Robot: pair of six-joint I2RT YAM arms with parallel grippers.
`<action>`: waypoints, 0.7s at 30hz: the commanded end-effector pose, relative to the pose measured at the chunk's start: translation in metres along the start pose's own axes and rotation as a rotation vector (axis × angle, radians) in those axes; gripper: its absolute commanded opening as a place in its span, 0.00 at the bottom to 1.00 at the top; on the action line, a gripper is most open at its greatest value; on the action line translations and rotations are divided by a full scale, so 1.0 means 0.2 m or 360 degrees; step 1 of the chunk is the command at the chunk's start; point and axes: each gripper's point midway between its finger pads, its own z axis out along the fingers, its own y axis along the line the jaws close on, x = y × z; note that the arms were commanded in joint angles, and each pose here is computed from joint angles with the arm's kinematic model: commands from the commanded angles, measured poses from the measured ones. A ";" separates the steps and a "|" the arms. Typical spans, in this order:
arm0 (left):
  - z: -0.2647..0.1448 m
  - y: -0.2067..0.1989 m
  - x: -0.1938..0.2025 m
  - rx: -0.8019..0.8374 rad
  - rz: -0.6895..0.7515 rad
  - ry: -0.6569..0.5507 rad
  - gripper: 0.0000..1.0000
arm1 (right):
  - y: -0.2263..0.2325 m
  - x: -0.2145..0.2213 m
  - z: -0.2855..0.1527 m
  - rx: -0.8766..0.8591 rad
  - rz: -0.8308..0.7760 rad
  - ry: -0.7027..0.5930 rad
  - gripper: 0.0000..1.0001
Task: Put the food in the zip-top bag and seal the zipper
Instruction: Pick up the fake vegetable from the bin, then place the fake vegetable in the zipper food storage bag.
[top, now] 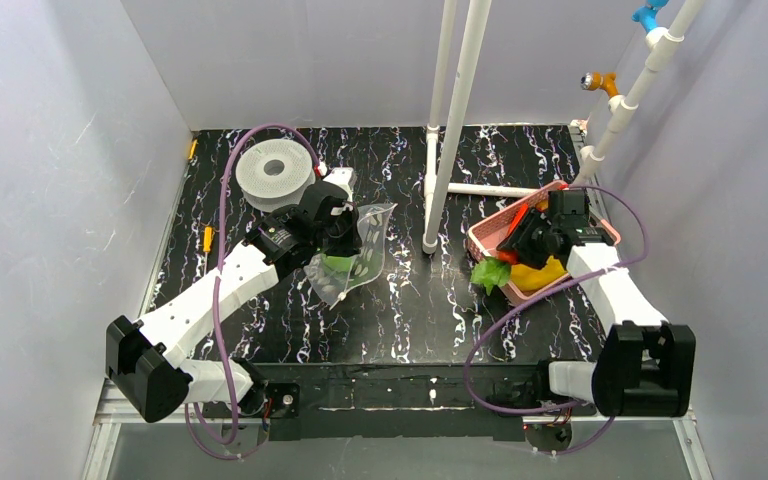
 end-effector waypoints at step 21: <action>-0.04 -0.02 -0.07 0.0020 0.0008 -0.0059 0.00 | 0.54 0.70 -0.69 -0.1176 -0.0397 0.0715 0.01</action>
